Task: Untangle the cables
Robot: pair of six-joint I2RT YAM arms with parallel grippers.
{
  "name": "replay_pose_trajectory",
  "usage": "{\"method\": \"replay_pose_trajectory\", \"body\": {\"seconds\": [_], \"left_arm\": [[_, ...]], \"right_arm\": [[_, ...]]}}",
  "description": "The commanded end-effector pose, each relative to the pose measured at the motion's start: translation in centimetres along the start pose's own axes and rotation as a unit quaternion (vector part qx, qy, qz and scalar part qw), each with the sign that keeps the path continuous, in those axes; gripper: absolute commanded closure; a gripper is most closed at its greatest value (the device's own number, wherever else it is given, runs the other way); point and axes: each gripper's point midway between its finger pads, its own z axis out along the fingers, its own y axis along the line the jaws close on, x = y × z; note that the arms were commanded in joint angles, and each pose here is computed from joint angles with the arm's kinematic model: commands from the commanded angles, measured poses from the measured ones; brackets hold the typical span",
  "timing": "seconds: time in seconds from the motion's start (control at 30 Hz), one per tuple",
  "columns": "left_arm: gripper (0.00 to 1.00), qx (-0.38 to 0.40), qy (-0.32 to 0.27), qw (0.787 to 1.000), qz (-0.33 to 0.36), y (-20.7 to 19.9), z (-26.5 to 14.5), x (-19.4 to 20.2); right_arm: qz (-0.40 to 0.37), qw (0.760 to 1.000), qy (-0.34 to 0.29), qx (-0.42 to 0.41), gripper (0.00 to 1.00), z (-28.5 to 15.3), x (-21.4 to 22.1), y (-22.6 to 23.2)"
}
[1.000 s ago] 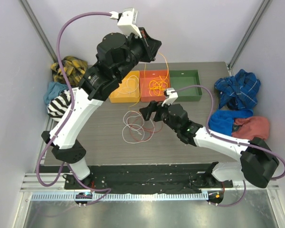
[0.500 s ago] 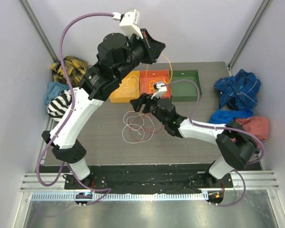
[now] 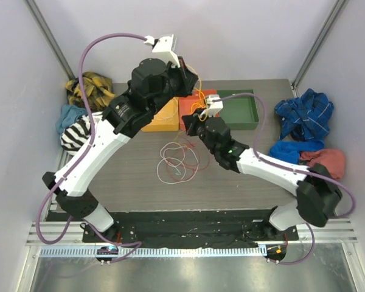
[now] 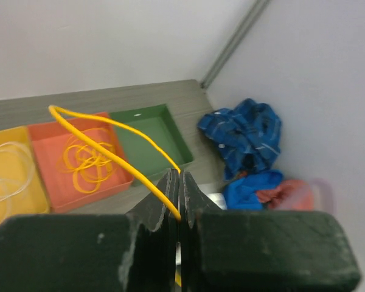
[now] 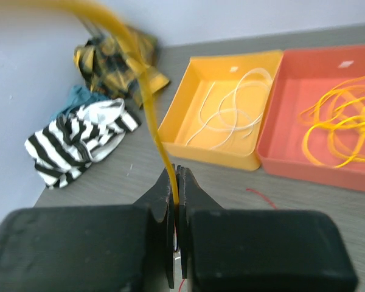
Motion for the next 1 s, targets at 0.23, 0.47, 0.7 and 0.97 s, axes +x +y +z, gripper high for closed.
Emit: {"method": "replay_pose_trajectory", "body": {"seconds": [0.23, 0.47, 0.7, 0.97], "left_arm": [[0.77, -0.281, 0.052, 0.955, -0.081, 21.4, -0.1, 7.8], [0.24, -0.277, 0.188, 0.938, -0.094, 23.0, 1.8, 17.6], [0.0, -0.347, 0.242, 0.901, -0.101, 26.0, -1.0, 22.8], [0.0, -0.413, 0.245, 0.871, -0.104, 27.9, -5.6, 24.2]], "right_arm": [[-0.067, 0.985, -0.128, 0.097, 0.99, -5.3, -18.2, 0.2], [-0.089, 0.976, -0.173, 0.096, 0.99, -4.9, -23.9, 2.0], [-0.106, 0.973, -0.166, 0.119, 0.99, -0.9, -25.1, 0.1], [-0.104, 0.971, -0.173, 0.128, 0.99, 2.8, -26.3, -1.5]]}}
